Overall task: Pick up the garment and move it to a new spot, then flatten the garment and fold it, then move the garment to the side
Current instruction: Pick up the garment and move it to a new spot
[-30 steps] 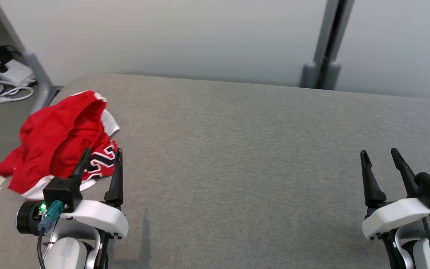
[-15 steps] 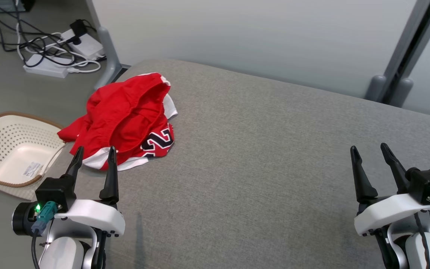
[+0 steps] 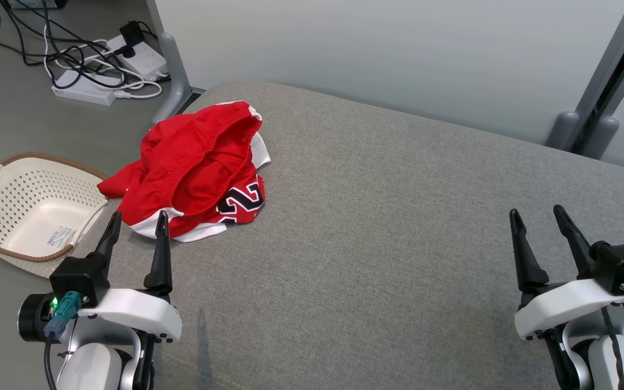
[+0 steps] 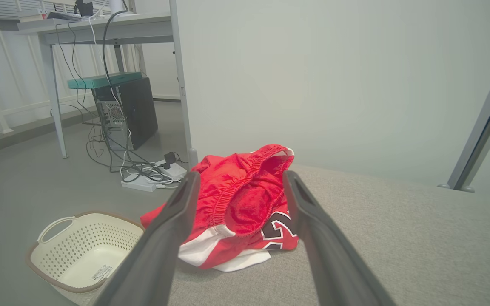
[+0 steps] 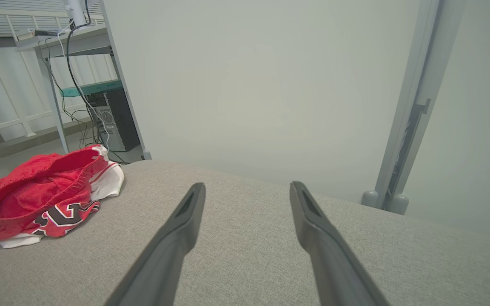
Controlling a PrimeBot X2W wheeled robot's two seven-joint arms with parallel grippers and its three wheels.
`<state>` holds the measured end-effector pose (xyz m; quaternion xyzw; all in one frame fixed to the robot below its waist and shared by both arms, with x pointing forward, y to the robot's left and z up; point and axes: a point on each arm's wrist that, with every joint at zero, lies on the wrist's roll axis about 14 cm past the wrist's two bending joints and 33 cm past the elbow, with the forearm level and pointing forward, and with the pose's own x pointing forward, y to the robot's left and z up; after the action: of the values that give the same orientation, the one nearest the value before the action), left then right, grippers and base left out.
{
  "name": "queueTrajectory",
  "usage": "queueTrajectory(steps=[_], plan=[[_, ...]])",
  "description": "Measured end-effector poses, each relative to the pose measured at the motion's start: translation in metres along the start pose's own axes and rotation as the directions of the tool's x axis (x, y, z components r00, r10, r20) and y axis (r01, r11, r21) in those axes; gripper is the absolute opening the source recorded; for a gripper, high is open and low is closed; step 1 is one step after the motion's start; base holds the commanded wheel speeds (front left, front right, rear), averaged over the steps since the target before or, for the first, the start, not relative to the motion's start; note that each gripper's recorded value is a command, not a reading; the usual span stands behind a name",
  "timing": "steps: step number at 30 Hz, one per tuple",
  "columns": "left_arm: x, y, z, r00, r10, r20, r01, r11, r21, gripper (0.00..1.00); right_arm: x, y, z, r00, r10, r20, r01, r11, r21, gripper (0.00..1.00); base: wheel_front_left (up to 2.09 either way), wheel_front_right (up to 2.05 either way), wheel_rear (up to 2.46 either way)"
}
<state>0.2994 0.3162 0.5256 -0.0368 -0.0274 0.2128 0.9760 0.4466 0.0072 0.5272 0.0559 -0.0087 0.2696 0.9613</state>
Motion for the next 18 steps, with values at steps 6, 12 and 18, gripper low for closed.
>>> queueTrajectory(steps=[6, 12, 18], plan=[[0.001, -0.001, 0.000, 1.000, 0.007, 0.000, -0.007, 1.000, -0.010, 1.00, 0.002, 0.000, -0.002, 1.000, 0.001, -0.003, -0.001, 1.000, -0.004, 1.00, 0.00, 0.00, 0.00], [0.020, -0.006, 0.021, 0.999, -0.006, 0.045, 0.007, 1.000, -0.020, 1.00, 0.007, -0.002, -0.002, 1.000, 0.003, -0.003, -0.003, 1.000, -0.007, 1.00, 0.00, 0.00, 0.00], [0.062, -0.020, 0.041, 0.997, -0.067, 0.039, 0.068, 0.998, -0.011, 1.00, 0.019, -0.009, -0.004, 1.000, 0.003, -0.005, -0.003, 1.000, -0.011, 1.00, 0.00, 0.00, 0.00]])
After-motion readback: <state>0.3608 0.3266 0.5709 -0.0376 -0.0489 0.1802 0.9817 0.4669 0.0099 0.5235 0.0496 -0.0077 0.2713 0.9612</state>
